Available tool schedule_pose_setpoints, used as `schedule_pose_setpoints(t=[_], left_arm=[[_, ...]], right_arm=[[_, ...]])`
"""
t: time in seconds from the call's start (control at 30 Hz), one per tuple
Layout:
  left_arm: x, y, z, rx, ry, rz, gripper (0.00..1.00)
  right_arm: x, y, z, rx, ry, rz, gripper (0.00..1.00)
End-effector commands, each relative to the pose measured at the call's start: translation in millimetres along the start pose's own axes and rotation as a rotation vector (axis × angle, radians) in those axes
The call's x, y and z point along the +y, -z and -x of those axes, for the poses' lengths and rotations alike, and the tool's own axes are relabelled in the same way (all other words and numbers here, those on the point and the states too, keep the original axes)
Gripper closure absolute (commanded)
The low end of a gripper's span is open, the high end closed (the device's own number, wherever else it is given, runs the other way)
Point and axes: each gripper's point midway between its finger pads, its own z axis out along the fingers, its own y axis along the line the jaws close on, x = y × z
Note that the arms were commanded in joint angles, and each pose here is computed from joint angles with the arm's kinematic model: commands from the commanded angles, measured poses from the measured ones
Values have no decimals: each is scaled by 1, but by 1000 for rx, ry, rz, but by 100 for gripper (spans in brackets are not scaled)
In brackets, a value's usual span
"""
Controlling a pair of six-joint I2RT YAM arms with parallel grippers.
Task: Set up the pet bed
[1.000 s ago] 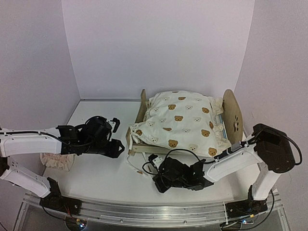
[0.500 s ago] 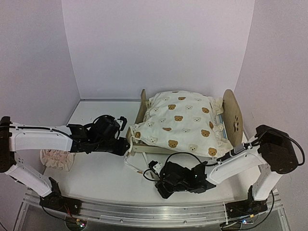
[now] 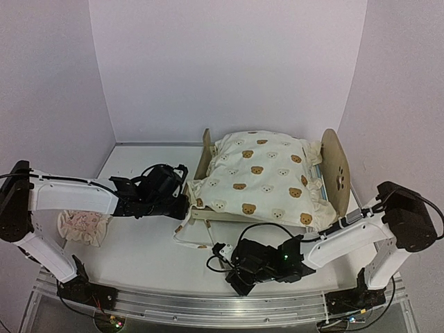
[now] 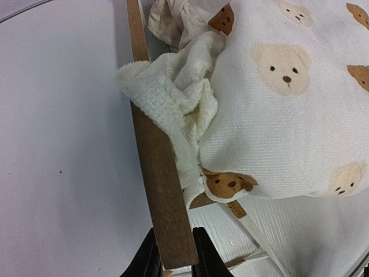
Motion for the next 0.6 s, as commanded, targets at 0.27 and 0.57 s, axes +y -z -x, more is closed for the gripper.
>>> schedule_pose_setpoints(t=[0.27, 0.57], left_arm=[[13, -11, 44, -88, 16, 18, 83], [24, -18, 51, -81, 19, 32, 83]], right_arm=[[52, 10, 9, 45, 43, 176, 100], [83, 1, 14, 77, 63, 265, 100]])
